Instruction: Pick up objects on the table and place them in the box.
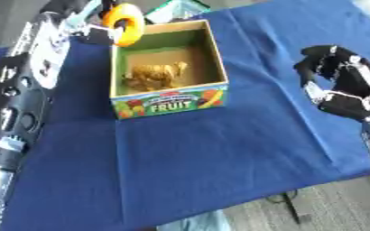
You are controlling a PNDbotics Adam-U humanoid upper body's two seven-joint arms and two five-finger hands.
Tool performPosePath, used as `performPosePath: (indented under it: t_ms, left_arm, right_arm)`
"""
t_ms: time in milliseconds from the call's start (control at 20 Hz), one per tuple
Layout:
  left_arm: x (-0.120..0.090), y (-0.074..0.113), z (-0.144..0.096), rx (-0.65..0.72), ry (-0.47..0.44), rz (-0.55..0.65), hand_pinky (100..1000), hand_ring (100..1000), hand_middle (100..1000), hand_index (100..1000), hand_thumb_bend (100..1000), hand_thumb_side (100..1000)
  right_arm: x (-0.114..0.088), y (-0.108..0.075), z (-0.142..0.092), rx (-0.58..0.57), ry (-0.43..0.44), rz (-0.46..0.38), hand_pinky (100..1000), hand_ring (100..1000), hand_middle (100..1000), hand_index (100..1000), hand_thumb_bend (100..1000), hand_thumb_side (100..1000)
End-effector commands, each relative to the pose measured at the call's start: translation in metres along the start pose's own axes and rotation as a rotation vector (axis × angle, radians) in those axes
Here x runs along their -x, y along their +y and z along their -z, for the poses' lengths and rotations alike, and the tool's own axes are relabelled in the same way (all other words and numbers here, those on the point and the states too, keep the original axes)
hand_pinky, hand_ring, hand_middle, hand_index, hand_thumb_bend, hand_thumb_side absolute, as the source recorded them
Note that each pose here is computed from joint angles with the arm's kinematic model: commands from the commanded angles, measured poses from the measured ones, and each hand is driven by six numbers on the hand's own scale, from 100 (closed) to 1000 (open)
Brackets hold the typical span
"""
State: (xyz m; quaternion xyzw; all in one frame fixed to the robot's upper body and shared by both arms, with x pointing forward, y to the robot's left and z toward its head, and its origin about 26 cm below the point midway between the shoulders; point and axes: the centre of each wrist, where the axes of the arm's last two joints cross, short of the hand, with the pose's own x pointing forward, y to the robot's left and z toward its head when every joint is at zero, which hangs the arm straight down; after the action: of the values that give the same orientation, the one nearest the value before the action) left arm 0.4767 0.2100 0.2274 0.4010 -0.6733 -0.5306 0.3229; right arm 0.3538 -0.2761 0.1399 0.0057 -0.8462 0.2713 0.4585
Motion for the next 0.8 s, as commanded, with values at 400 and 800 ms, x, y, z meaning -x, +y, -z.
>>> performPosePath:
  t_ms: [400, 800]
  left_arm:
    - [-0.018, -0.029, 0.008, 0.009, -0.026, -0.022, 673, 495, 415, 575, 100, 149]
    - [-0.023, -0.050, 0.005, 0.072, -0.025, -0.039, 681, 532, 496, 659, 150, 114]
  right_arm:
    - [-0.007, -0.001, 0.007, -0.017, -0.030, -0.006, 722, 706, 579, 769, 100, 100]
    - [-0.007, -0.001, 0.006, -0.017, -0.029, -0.005, 722, 706, 579, 769, 100, 100]
